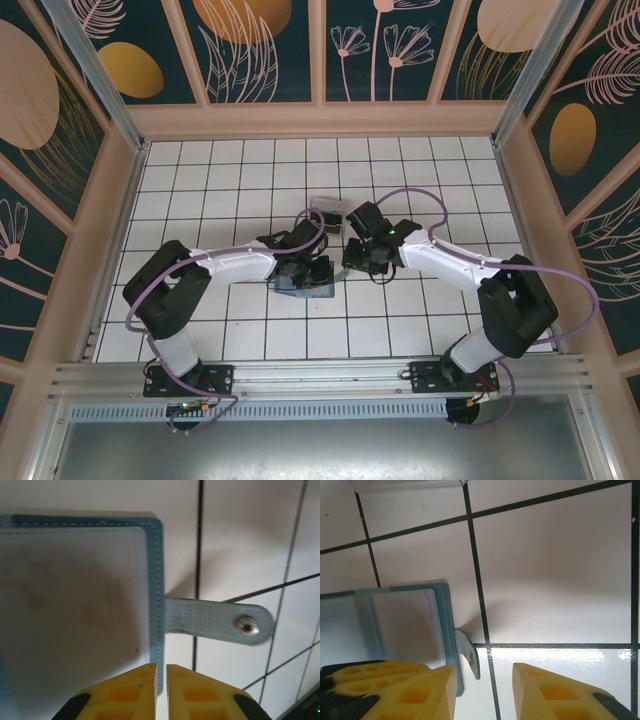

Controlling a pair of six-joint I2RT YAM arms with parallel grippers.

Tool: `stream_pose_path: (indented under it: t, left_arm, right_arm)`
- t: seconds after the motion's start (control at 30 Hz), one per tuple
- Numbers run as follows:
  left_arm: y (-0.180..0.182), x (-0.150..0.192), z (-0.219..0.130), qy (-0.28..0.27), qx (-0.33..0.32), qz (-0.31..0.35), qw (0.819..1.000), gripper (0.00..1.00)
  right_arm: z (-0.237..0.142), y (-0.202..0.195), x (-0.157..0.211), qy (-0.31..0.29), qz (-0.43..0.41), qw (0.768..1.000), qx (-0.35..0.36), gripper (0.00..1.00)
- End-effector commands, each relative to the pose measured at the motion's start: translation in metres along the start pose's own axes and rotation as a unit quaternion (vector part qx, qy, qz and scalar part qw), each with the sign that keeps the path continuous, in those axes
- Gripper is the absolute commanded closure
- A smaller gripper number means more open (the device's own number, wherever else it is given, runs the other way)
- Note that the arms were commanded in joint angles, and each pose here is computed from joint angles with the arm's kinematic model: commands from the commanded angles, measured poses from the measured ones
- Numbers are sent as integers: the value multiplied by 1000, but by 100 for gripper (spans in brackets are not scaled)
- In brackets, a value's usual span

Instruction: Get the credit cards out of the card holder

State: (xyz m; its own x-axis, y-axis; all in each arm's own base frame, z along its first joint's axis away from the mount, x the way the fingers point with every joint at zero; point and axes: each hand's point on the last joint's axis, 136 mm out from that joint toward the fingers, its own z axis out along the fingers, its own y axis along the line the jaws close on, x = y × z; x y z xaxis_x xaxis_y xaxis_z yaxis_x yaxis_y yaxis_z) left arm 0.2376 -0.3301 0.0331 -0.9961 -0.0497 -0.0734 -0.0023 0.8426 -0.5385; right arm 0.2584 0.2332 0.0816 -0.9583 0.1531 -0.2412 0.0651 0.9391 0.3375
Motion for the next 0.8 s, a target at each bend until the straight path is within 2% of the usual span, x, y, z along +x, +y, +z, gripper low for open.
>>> stream_pose_path:
  t: [0.0, 0.53, 0.77]
  left_arm:
    - [-3, -6, 3, -4, -8, 6, 1000, 84]
    - [23, -8, 8, 2, -90, 13, 996, 74]
    - [35, -7, 0, 1, -138, 20, 990, 71]
  right_arm:
    - [-4, -13, 1, -5, 9, 1000, 21, 65]
    - [-4, -18, -1, -4, 6, 1000, 18, 65]
    - [-3, -20, -3, -3, 4, 1000, 15, 65]
